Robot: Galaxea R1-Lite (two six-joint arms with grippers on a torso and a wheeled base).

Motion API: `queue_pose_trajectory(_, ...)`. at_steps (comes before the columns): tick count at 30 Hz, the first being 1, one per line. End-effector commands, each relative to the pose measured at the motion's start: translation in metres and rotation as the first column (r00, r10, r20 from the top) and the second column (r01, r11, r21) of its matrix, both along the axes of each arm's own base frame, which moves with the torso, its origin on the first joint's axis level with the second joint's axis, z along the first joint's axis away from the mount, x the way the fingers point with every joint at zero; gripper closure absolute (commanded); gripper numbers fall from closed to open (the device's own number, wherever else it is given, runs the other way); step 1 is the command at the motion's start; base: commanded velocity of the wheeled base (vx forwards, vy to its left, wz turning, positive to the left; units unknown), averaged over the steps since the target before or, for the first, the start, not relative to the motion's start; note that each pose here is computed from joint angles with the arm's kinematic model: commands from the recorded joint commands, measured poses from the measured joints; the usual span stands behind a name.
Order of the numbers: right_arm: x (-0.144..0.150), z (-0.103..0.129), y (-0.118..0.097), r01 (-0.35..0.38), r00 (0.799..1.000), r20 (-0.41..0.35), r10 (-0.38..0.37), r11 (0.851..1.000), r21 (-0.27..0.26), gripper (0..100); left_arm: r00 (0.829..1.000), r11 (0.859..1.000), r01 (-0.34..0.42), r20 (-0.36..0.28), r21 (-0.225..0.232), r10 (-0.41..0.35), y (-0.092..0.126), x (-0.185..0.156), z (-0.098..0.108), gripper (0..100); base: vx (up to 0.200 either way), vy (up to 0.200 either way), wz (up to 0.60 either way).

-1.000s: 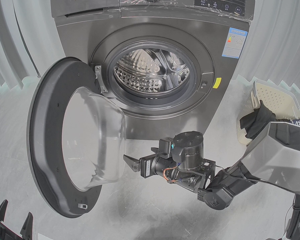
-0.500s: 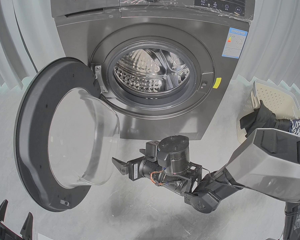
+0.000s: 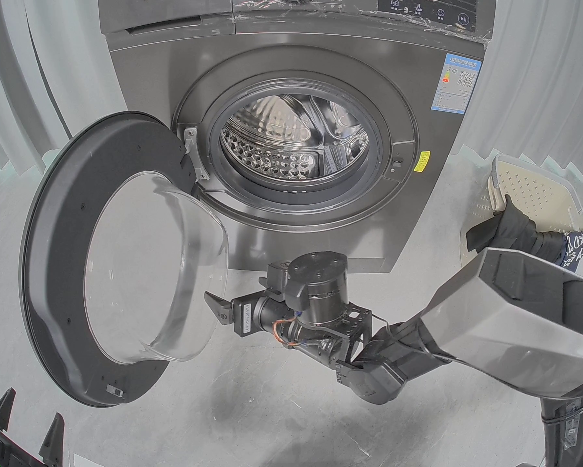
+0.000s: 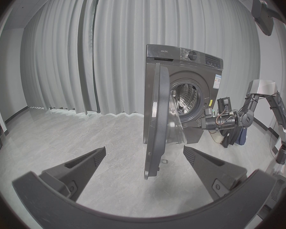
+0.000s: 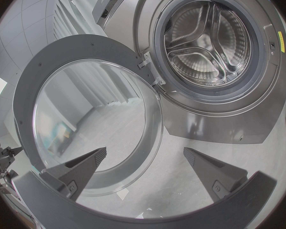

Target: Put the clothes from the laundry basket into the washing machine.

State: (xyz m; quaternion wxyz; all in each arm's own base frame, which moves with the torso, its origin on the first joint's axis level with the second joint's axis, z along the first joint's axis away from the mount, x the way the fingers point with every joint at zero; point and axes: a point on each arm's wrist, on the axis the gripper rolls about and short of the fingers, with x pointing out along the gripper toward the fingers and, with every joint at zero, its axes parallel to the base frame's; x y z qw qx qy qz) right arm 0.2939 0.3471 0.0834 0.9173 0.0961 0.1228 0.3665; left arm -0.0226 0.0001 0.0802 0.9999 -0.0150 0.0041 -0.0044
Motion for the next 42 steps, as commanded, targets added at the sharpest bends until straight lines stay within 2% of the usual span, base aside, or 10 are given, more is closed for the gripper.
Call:
queue_pose_trajectory(1,0.002,-0.013,0.021,-0.006,1.000,0.003,0.006,1.000,0.001,0,1.000,1.000,0.000,-0.015,-0.001,0.000,0.000,0.001,-0.004,0,0.000,0.000,0.00)
queue_pose_trajectory(6,-0.002,-0.019,0.044,-0.019,0.999,0.032,0.017,0.999,0.035,0,1.000,1.000,0.000,-0.015,-0.001,0.000,0.000,0.001,-0.004,0,0.000,0.000,0.00)
queue_pose_trajectory(10,-0.002,-0.010,0.048,-0.017,0.999,0.051,0.014,0.998,0.068,0,1.000,1.000,0.000,-0.015,-0.001,0.000,0.000,0.001,-0.004,0,0.000,0.000,0.00)
queue_pose_trajectory(13,0.002,-0.006,0.038,0.004,0.999,0.050,-0.007,0.998,0.067,0,1.000,1.000,0.000,-0.015,-0.001,0.000,0.000,0.001,-0.004,0,0.000,0.000,0.00)
queue_pose_trajectory(18,0.008,0.007,0.006,0.060,0.997,0.036,-0.061,0.997,0.045,0,1.000,1.000,0.000,-0.015,-0.001,0.000,0.000,0.001,-0.004,0,0.000,0.000,0.00)
queue_pose_trajectory(23,0.007,0.003,0.003,0.063,0.998,0.025,-0.064,0.998,0.030,0,1.000,1.000,-0.001,-0.015,-0.001,0.001,0.000,0.001,-0.004,0,0.000,0.000,0.00)
queue_pose_trajectory(28,-0.004,-0.016,0.029,0.016,1.000,0.018,-0.016,1.000,0.020,0,1.000,1.000,-0.001,-0.013,-0.002,0.001,0.000,0.001,-0.004,0,0.000,0.000,0.00)
queue_pose_trajectory(31,-0.003,-0.026,0.040,0.020,1.000,0.022,-0.021,1.000,0.019,0,1.000,1.000,-0.003,-0.012,-0.002,0.003,0.000,0.001,-0.004,0,0.000,0.000,0.00)
queue_pose_trajectory(37,0.000,-0.036,0.062,0.008,0.999,0.053,-0.012,0.998,0.064,0,1.000,1.000,-0.001,-0.015,-0.002,0.001,0.000,0.001,-0.004,0,0.000,0.000,0.00)
queue_pose_trajectory(42,0.003,-0.034,0.067,0.017,0.997,0.072,-0.024,0.996,0.090,0,1.000,1.000,-0.001,-0.013,-0.004,0.001,0.000,0.001,-0.004,0,0.000,0.000,0.00)
